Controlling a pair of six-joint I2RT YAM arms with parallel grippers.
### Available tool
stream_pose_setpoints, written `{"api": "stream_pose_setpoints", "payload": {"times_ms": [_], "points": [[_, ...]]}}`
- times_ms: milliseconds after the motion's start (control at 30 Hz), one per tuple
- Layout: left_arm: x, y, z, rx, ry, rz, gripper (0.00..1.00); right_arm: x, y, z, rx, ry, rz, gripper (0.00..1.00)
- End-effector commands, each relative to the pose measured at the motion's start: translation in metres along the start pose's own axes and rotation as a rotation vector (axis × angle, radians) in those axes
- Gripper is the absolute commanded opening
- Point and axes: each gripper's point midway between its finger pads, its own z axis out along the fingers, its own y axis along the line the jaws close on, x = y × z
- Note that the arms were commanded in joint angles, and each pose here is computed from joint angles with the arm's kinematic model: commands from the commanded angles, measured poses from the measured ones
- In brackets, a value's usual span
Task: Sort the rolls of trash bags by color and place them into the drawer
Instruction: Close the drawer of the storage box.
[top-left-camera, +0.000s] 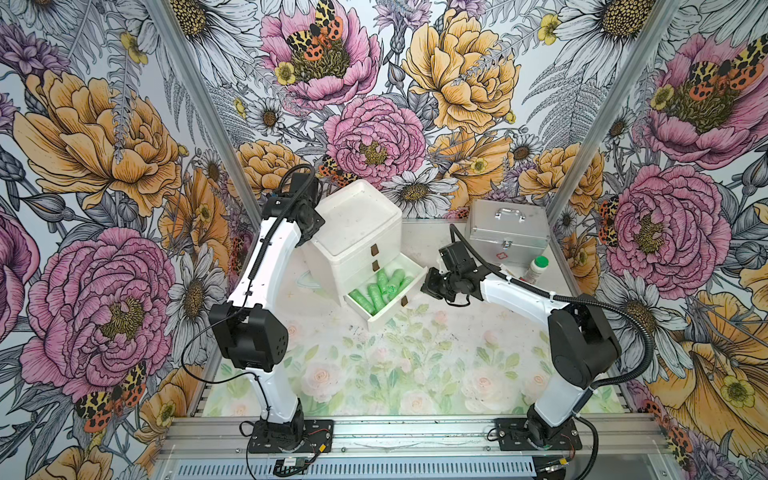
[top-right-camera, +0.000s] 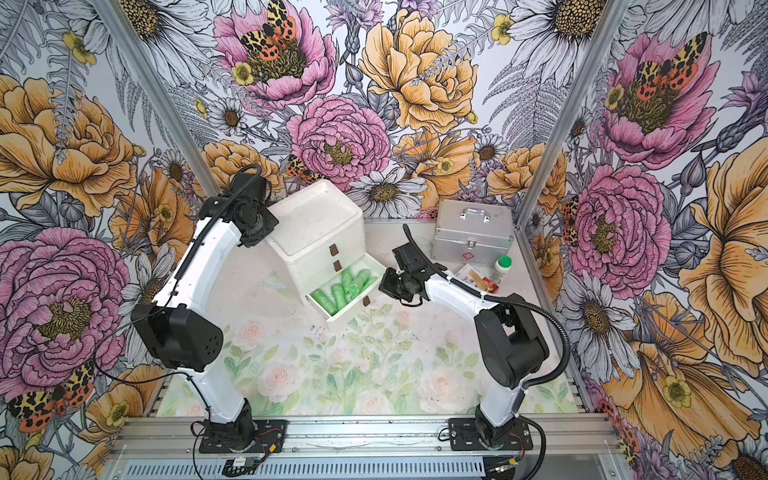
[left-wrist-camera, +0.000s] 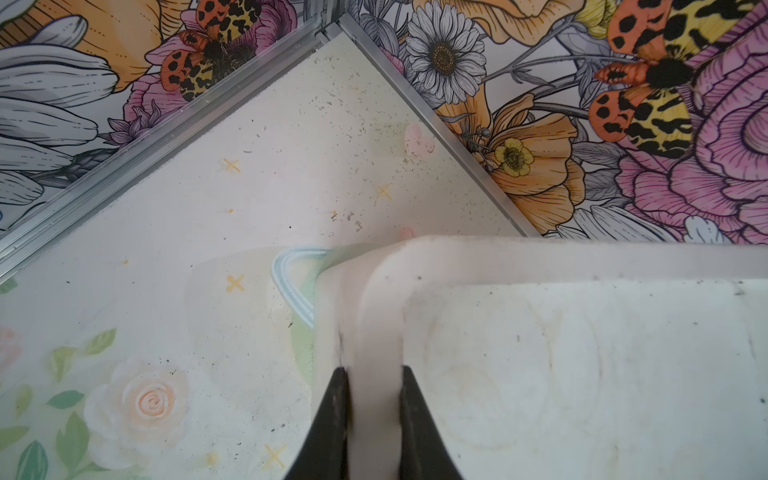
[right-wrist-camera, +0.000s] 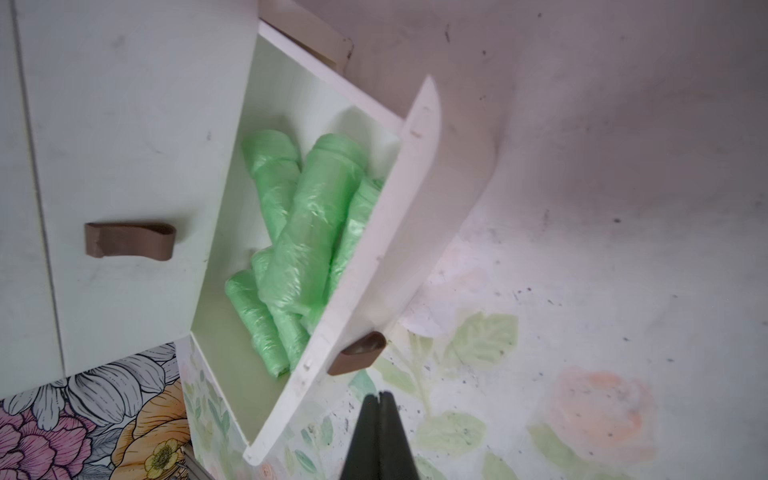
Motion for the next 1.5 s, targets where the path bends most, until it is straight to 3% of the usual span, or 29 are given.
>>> {"api": "stream_pose_setpoints", "payload": {"times_ms": [0, 267, 633, 800, 1200, 1467], "points": [[0.090, -0.002, 0.034, -0.047, 0.330, 0.034, 0.00, 0.001, -0.010, 0.001, 0.001, -0.030, 0.016, 0.00], [0.092, -0.004, 0.034, -0.045, 0.331, 0.039, 0.00, 0.003, -0.012, 0.024, -0.008, 0.006, 0.035, 0.00], [0.093, -0.007, 0.029, -0.034, 0.327, 0.043, 0.00, -0.010, 0.074, 0.053, -0.140, 0.036, -0.043, 0.00], [0.098, -0.011, 0.026, -0.029, 0.328, 0.059, 0.00, -0.012, 0.089, 0.066, -0.162, 0.051, -0.043, 0.00], [0.101, -0.014, 0.025, -0.025, 0.328, 0.063, 0.00, -0.040, 0.123, 0.085, -0.233, 0.009, -0.057, 0.00], [0.100, -0.014, 0.024, -0.023, 0.326, 0.056, 0.00, -0.053, 0.145, 0.088, -0.384, -0.051, 0.003, 0.00]]}}
